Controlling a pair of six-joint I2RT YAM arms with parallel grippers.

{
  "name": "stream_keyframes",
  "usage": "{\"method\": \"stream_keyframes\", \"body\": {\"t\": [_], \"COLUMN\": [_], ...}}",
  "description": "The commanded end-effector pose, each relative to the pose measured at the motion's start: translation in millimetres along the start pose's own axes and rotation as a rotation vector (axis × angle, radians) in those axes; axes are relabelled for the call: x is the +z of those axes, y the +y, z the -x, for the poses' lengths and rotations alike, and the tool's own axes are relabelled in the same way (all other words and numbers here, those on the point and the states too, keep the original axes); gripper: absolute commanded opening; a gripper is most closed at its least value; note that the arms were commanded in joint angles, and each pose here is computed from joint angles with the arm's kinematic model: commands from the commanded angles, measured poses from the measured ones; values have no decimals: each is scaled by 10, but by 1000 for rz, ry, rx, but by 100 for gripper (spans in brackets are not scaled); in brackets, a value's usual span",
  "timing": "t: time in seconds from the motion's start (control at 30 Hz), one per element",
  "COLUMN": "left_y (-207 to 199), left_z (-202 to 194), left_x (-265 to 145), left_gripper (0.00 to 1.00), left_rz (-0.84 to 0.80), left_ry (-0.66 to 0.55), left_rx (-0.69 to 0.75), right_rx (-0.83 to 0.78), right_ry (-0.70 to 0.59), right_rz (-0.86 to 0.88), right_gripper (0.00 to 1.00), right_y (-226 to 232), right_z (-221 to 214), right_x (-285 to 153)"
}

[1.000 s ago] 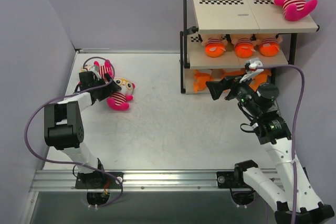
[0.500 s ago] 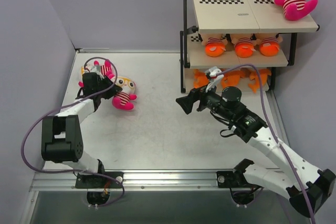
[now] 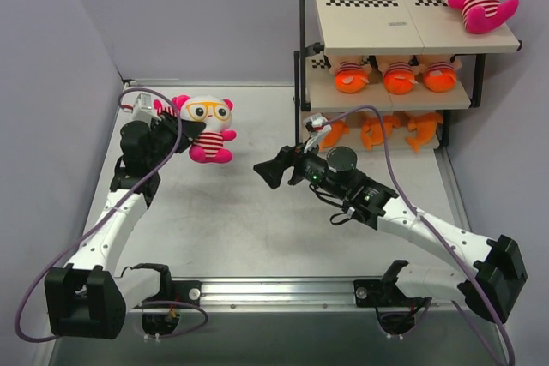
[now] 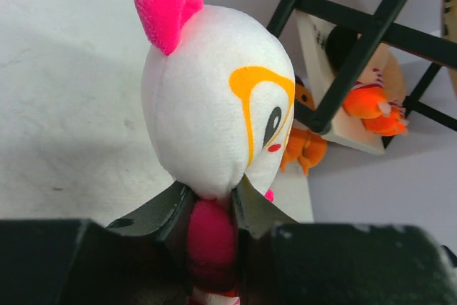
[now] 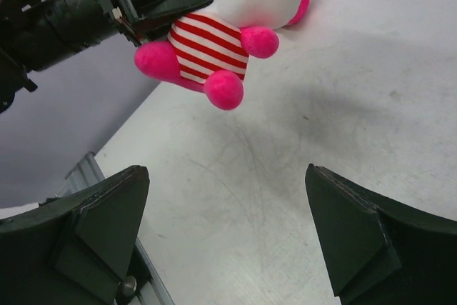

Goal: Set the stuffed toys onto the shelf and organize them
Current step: Pass the stuffed toy from the left arm to the right

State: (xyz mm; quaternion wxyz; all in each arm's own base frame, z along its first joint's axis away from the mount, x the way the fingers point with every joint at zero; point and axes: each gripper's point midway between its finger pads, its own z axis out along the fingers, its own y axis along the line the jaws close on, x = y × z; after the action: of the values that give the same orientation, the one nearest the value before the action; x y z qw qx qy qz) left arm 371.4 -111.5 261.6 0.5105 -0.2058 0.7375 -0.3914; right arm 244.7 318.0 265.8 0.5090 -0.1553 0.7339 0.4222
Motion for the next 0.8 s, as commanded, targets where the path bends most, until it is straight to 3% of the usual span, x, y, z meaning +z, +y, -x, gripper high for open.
{"method": "stream_keyframes", "body": {"t": [0.0,0.3,0.77], "left_y": [-434,-1199,-1651], "left_z": [84,-30,-334], "left_x": [-79,-279,-337], "left_gripper": [15,16,16], "left_rz": [-130,-324,-465], "left_ry": [-38,-28,21], "left_rx": [-95,-105,-119], "right_rx": [84,165,195], "right_ry": [-122,-166,-197], "right_rz": [110,209,188], "right_gripper": [96,96,92], "right_y": [277,477,395], "right_z": [304,450,557], "right_x": [105,254,326]}}
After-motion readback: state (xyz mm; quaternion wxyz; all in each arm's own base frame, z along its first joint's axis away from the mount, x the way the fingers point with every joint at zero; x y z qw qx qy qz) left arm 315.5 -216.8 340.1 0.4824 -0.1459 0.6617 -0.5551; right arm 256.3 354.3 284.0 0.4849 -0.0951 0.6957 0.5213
